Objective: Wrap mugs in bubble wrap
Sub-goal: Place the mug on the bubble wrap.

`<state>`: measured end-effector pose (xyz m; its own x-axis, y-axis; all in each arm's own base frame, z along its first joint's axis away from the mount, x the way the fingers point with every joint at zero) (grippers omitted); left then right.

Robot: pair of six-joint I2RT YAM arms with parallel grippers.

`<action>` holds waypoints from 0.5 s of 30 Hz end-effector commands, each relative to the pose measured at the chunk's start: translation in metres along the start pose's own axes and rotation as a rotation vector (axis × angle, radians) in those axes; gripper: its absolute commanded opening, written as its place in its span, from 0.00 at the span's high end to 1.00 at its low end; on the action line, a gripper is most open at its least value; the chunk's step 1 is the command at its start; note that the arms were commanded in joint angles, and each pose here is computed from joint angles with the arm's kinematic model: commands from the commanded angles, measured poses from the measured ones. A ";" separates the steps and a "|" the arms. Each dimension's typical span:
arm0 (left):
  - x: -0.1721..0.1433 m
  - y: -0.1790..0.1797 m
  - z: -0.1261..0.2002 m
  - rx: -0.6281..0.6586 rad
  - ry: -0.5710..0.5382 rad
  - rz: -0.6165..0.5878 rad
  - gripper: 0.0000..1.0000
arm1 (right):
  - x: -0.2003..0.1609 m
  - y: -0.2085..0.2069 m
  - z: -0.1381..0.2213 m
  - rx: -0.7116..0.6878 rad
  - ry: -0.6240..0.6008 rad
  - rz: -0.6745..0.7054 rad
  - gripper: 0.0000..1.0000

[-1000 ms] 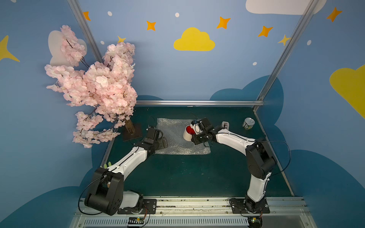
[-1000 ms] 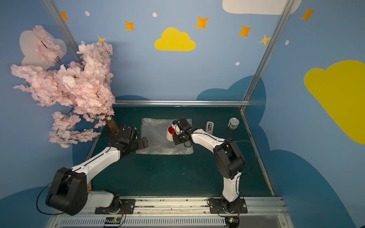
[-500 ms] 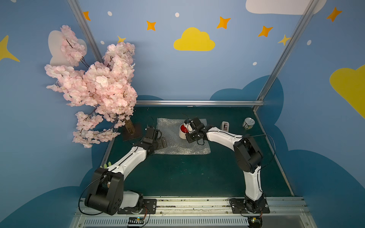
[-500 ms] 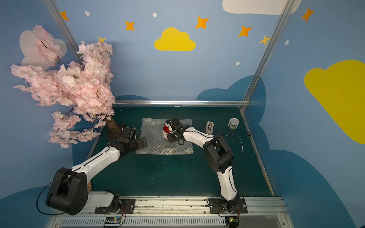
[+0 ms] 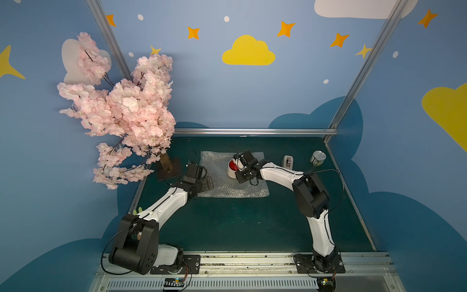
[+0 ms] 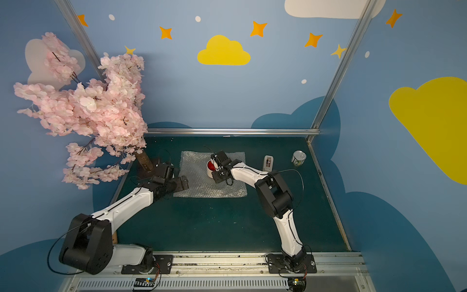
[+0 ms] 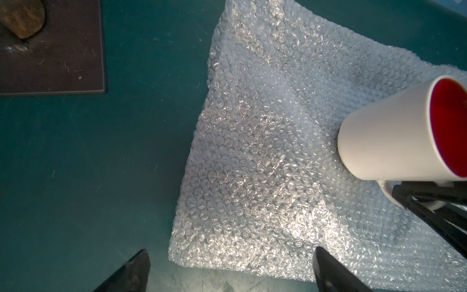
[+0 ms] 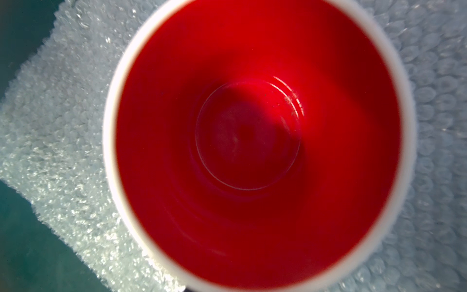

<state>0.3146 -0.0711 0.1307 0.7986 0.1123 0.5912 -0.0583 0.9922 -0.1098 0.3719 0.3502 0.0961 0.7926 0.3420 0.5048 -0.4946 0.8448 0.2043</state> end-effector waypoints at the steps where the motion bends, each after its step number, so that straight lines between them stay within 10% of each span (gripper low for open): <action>1: 0.000 -0.001 -0.003 -0.001 0.030 0.008 0.00 | 0.010 0.007 0.004 0.010 -0.018 0.020 0.84; 7: -0.003 0.001 -0.016 0.027 0.094 0.031 0.00 | 0.011 0.001 0.036 -0.041 0.002 0.007 0.35; 15: -0.001 0.005 -0.035 0.028 0.182 0.075 0.06 | -0.016 -0.042 0.091 -0.036 0.059 -0.142 0.27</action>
<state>0.3342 -0.0696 0.1020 0.8723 0.1569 0.4631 -0.1198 0.9868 -0.1085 0.3529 0.3062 0.1521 0.8166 0.3040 0.4907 -0.4485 0.8693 0.2078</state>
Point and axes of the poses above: each gripper's point midway between its finger pads, its own z axis back along the fingers, its own y axis along the line the jaws close on, x = y × z, the point moved 5 cm from there along z, back along the fingers, and after that the axes turned 9 degrees about -z, right-handed, at the moved point
